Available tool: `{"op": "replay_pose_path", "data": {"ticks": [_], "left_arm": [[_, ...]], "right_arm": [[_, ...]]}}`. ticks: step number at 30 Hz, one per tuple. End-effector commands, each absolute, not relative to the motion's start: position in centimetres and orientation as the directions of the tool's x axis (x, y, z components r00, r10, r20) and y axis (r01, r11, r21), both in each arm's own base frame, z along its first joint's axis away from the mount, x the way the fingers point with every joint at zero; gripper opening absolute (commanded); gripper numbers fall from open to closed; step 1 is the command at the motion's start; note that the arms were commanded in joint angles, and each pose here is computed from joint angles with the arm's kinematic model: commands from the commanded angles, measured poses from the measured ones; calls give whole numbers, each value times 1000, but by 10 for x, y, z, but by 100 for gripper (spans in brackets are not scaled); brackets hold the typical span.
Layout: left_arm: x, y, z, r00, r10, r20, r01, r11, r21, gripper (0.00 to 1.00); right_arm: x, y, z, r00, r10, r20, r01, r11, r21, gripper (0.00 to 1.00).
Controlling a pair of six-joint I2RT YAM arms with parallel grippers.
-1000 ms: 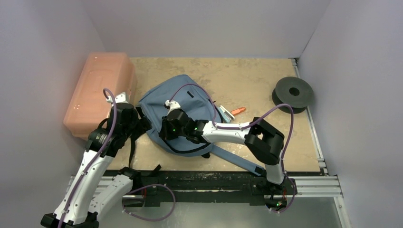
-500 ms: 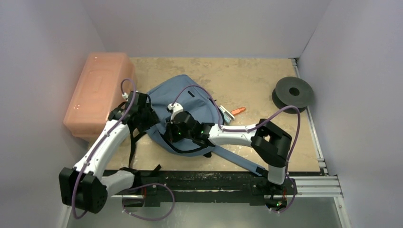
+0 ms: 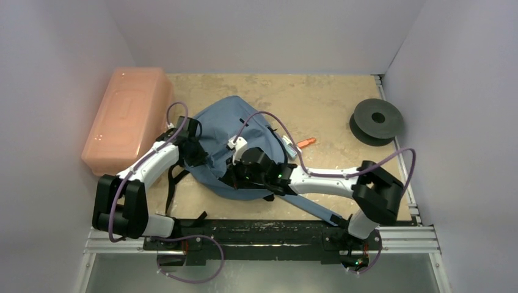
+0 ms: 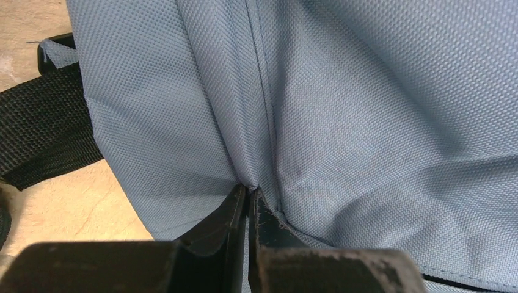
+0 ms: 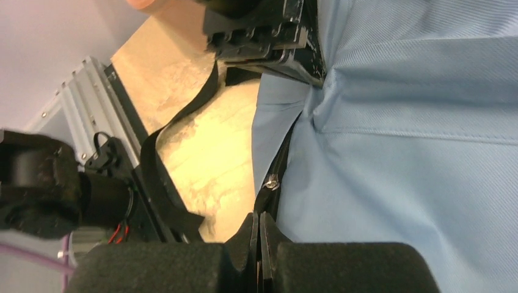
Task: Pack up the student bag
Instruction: Zip the student bag at the center of the board.
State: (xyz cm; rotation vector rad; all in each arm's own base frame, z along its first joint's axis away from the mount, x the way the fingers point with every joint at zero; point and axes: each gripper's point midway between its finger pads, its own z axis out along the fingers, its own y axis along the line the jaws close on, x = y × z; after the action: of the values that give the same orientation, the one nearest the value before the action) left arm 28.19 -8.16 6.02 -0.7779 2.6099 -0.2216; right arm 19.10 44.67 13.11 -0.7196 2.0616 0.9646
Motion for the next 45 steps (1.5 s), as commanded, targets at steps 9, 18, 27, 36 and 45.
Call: {"op": "replay_pose_path", "data": {"ticks": [9,18,27,36,45], "left_arm": [[288,-35,80,-635,-564,-528,-564,806,-183,0],[271,-102,112,-773,-453,-443,-237,855,-461,43],[184,-213,173,-699,-45,-714,465,730,-501,68],[180,-265,157,-258,228,-939,760,648,-52,63],[195,-254,117,-297,420,-858,672,730,125,31]], "right_arm": [[176,300,155,-480,-82,-874,-611,745,266,0],[178,291,164,-457,-4,-889,-589,751,299,0],[180,305,175,-446,9,-895,-613,726,313,0],[185,279,179,-459,16,-888,-532,796,289,0],[202,237,157,-468,-115,-876,-378,922,81,0]]}}
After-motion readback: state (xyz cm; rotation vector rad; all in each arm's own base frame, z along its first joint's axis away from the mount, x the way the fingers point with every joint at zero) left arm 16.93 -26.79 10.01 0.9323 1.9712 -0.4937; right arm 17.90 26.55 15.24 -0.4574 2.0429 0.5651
